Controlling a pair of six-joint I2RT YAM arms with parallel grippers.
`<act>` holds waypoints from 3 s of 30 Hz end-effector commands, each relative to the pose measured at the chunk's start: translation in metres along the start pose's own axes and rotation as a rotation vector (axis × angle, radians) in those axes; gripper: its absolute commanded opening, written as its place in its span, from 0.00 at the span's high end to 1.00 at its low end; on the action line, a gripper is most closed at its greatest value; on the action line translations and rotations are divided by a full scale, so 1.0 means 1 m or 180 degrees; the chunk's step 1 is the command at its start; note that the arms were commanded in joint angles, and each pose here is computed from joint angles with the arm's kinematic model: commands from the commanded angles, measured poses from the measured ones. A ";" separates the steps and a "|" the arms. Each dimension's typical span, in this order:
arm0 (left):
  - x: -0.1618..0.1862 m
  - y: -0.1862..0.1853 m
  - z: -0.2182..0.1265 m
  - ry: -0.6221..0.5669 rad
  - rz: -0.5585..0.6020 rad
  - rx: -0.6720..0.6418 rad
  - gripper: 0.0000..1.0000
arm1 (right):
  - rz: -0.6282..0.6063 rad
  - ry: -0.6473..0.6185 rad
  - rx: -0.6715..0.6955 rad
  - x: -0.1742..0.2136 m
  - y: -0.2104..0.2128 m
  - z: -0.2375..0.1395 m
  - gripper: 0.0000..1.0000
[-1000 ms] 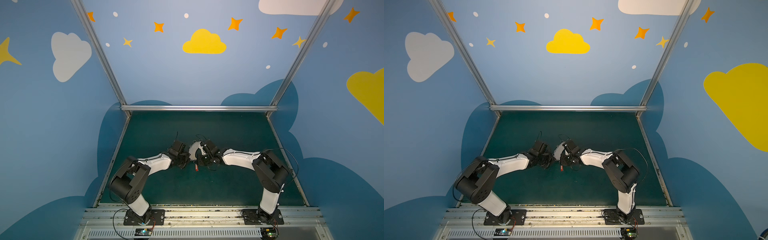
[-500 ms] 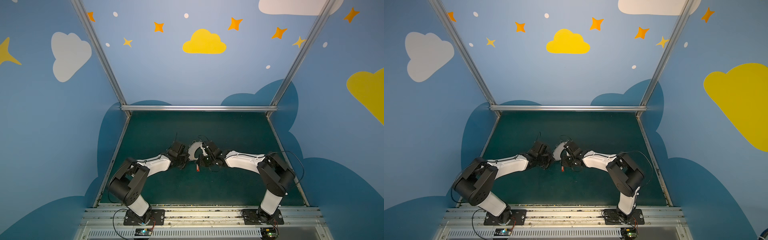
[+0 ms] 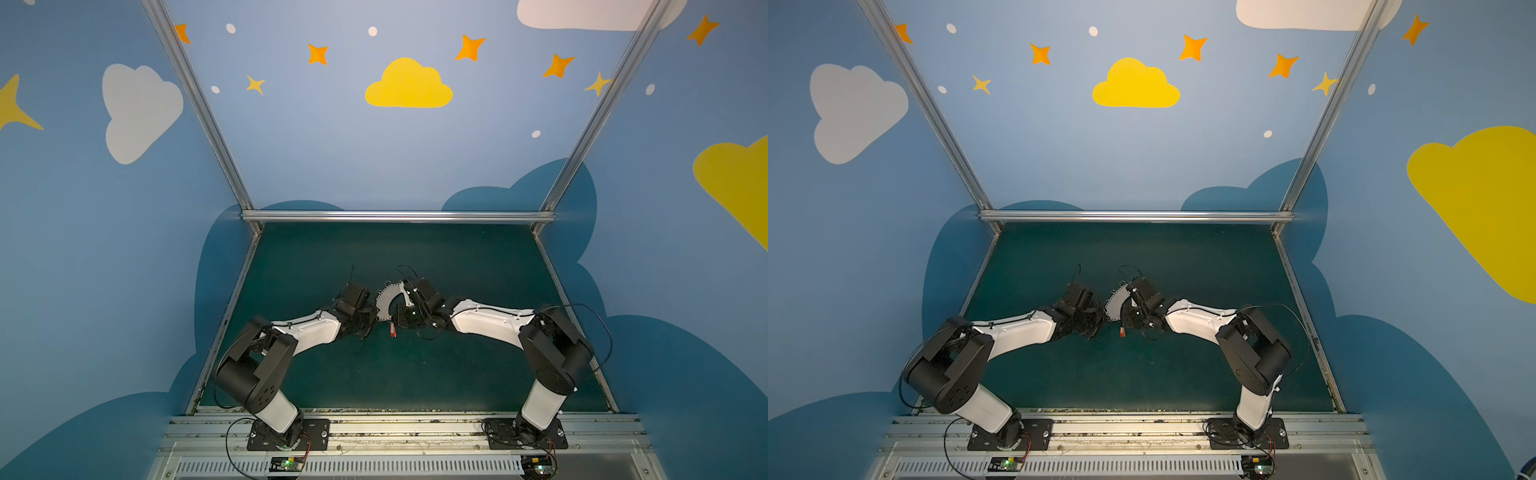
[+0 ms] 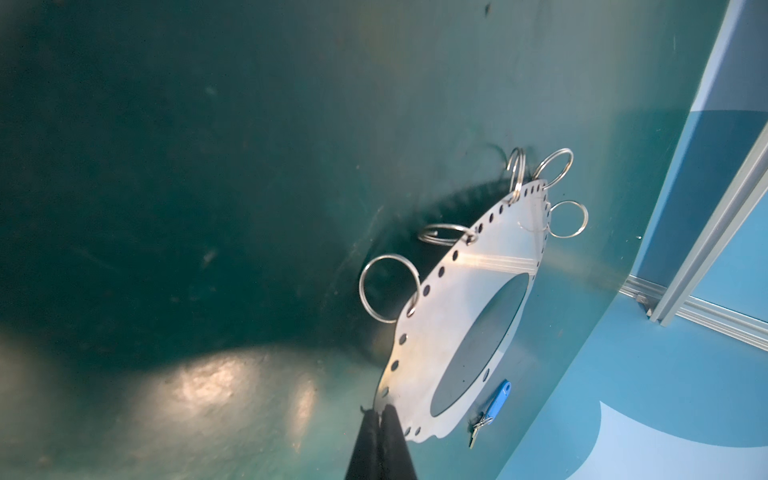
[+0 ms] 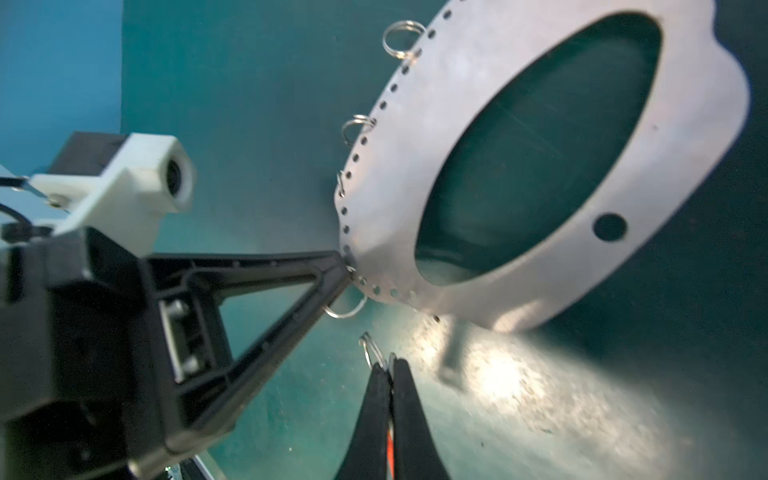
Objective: Put the keys on the keyring
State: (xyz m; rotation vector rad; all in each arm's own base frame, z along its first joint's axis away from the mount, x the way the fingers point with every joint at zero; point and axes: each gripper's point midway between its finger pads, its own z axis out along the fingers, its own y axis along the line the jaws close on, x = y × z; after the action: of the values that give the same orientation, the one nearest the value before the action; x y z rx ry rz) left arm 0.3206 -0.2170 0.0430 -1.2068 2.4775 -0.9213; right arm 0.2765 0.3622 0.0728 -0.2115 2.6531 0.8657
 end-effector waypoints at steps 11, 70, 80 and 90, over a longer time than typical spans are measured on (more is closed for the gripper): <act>-0.001 -0.013 -0.006 -0.0057 -0.0002 0.0132 0.96 | -0.0057 0.0181 0.0163 0.002 0.002 0.015 1.00; 0.001 -0.012 -0.009 -0.0116 0.0092 0.0161 0.96 | -0.0147 0.0086 0.0117 -0.006 0.009 -0.001 1.00; 0.005 -0.014 -0.006 -0.0091 0.0124 0.0161 0.96 | -0.0127 0.0090 0.0192 -0.009 0.005 0.004 1.00; 0.009 -0.015 -0.004 -0.0053 0.0146 0.0166 0.96 | -0.0138 0.0105 0.0175 -0.011 0.009 0.006 1.00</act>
State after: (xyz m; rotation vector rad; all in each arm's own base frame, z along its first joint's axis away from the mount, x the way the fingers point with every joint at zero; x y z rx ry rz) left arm 0.3233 -0.2256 0.0601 -1.1528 2.4236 -0.9612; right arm 0.2806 0.3698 0.0733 -0.2850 2.6917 0.7831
